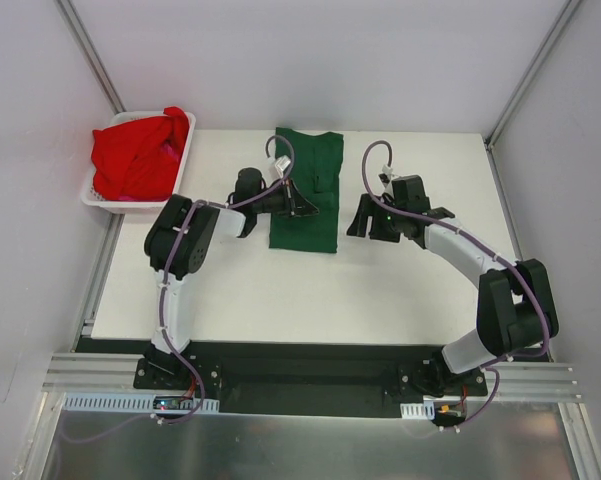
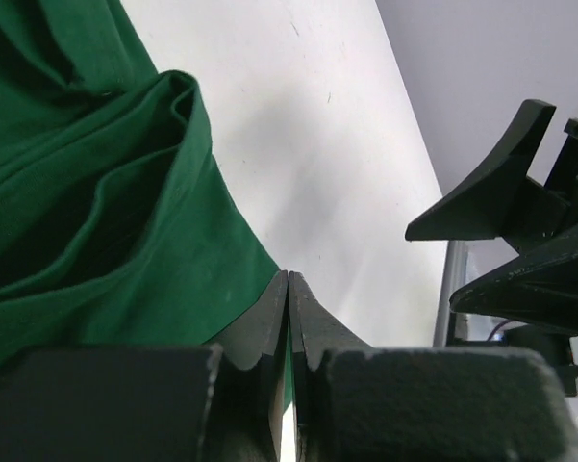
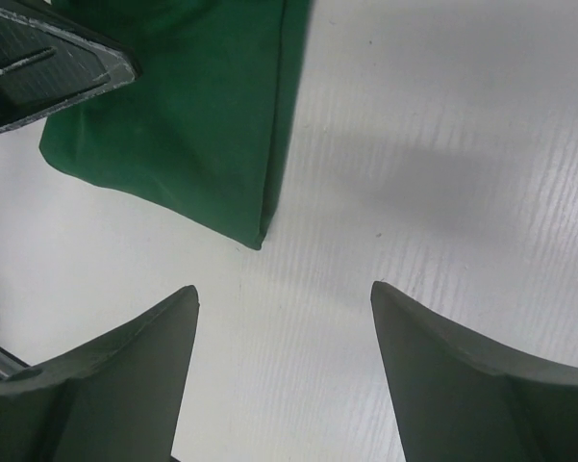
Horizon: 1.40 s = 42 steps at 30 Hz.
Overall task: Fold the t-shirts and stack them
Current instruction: Fold the tshirt
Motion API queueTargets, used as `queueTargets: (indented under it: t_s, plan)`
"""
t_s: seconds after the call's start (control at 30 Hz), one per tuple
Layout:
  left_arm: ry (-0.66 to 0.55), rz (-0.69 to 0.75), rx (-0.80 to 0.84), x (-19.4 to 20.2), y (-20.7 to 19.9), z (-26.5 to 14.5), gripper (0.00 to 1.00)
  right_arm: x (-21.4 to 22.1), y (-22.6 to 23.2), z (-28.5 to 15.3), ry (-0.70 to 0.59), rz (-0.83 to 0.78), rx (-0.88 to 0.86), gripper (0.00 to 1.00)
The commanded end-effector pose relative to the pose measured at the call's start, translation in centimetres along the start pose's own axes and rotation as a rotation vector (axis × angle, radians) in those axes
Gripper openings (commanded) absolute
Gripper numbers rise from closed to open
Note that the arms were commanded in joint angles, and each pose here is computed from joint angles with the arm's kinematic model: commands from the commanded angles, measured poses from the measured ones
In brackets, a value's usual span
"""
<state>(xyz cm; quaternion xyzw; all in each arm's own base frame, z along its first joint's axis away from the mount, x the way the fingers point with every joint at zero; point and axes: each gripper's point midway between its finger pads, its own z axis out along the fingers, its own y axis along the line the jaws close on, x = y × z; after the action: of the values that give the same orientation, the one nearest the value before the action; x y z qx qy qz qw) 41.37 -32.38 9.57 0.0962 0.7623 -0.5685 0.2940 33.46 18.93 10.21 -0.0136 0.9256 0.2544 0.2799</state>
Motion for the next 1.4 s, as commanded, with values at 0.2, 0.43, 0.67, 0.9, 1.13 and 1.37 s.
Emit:
queueTargets:
  t_s: [0.2, 0.43, 0.67, 0.9, 1.13, 1.37]
  plan:
    - [-0.036, 0.065, 0.17, -3.8, -2.6, 1.7, 0.0, 0.3, -1.1, -0.5, -0.003, -0.012, 0.037, 0.76]
    - [-0.057, 0.073, 0.107, -4.9, -0.6, 2.7, 0.0, 0.3, -1.3, -0.7, -0.001, -0.011, 0.041, 0.76]
    - [-0.082, 0.044, 0.05, -5.8, 2.5, 3.4, 0.0, 0.4, -1.8, -1.0, 0.001, -0.008, 0.049, 0.76]
    - [-0.113, -0.017, -0.02, -7.0, 5.1, 4.2, 0.0, 0.4, -2.3, -1.5, -0.005, 0.001, 0.054, 0.76]
    - [-0.087, -0.069, -0.115, -7.0, 7.4, 4.6, 0.0, 0.4, -2.8, -2.0, -0.012, 0.013, 0.055, 0.76]
    - [-0.034, -0.115, -0.144, -6.1, 7.9, 4.6, 0.0, 0.5, -3.4, -2.5, -0.022, 0.025, 0.06, 0.76]
